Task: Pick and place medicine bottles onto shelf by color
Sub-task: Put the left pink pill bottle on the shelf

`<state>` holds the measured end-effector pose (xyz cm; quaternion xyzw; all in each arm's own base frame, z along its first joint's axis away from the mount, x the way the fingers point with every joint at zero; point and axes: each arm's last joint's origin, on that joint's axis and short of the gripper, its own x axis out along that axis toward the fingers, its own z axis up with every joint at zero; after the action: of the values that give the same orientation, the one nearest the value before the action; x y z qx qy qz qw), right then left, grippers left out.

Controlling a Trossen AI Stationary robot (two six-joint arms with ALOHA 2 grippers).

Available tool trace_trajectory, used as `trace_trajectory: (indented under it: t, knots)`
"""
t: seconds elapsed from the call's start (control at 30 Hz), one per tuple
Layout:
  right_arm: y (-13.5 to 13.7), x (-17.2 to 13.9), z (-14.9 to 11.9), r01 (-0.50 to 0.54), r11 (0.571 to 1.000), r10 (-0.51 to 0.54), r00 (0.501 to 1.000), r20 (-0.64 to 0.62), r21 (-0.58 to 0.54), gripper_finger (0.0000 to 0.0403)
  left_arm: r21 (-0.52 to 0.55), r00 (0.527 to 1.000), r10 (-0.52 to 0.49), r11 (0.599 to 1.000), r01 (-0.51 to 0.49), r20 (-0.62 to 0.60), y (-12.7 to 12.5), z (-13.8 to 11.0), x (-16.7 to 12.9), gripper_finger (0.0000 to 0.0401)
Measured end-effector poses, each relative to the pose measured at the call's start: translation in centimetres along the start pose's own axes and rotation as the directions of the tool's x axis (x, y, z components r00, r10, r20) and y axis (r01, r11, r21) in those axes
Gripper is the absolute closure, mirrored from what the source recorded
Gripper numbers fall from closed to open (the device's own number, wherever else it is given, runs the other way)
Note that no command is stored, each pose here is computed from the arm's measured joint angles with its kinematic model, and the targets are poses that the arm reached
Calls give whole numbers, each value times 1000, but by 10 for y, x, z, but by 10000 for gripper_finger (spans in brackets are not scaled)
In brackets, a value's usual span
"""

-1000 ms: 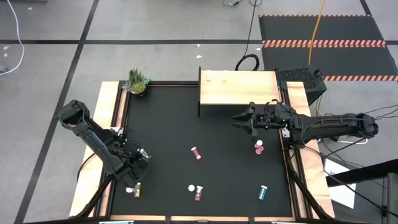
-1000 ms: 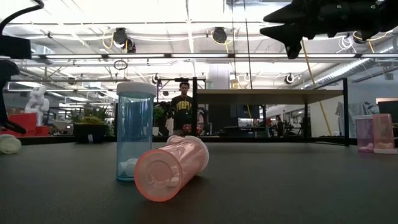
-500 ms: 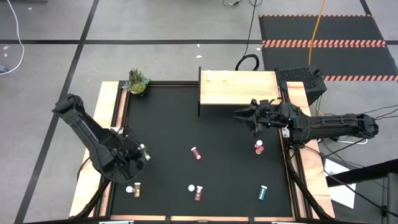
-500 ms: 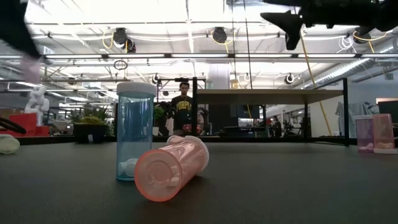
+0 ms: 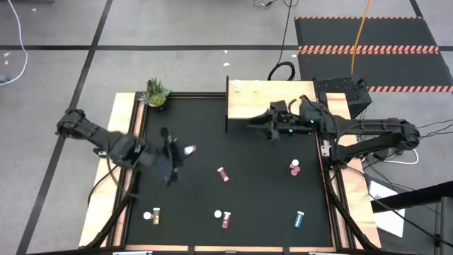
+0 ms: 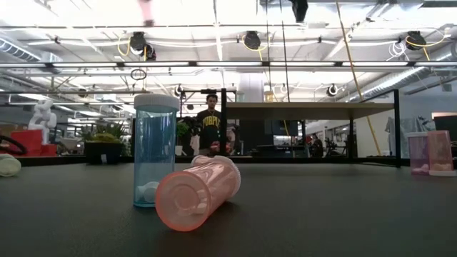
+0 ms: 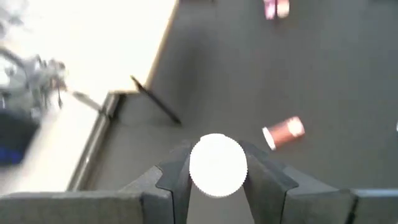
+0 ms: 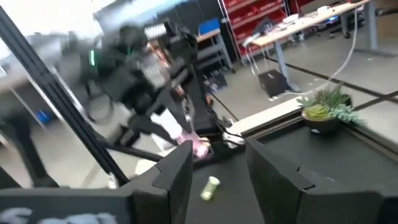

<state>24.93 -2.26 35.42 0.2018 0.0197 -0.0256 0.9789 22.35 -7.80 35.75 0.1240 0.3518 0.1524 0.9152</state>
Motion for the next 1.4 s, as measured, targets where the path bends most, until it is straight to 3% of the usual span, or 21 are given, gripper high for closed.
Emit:
trace_trajectory:
  t: [0.27,0.43,0.7,0.93,1.2,1.4]
  knots:
    - [-7,-2,35,126,969,-148,985,-90,-211,257,4,953,-63,998,65,297,63,51,31,279]
    - [-22,2,35,40,950,-92,983,-156,-308,256,-91,908,-39,992,85,418,90,66,56,278]
    - [-56,25,31,-67,930,-32,964,-263,-360,198,-189,924,-72,970,153,375,104,63,94,278]
    - [-71,46,40,-52,916,-58,964,-258,-398,149,-201,928,-83,966,166,364,123,58,109,277]
    - [-95,67,22,-11,936,-111,939,-325,-351,166,-215,924,-75,963,165,374,149,51,116,277]
    - [-96,71,26,21,937,-121,956,-266,-348,193,-221,945,-96,960,171,313,154,43,119,277]
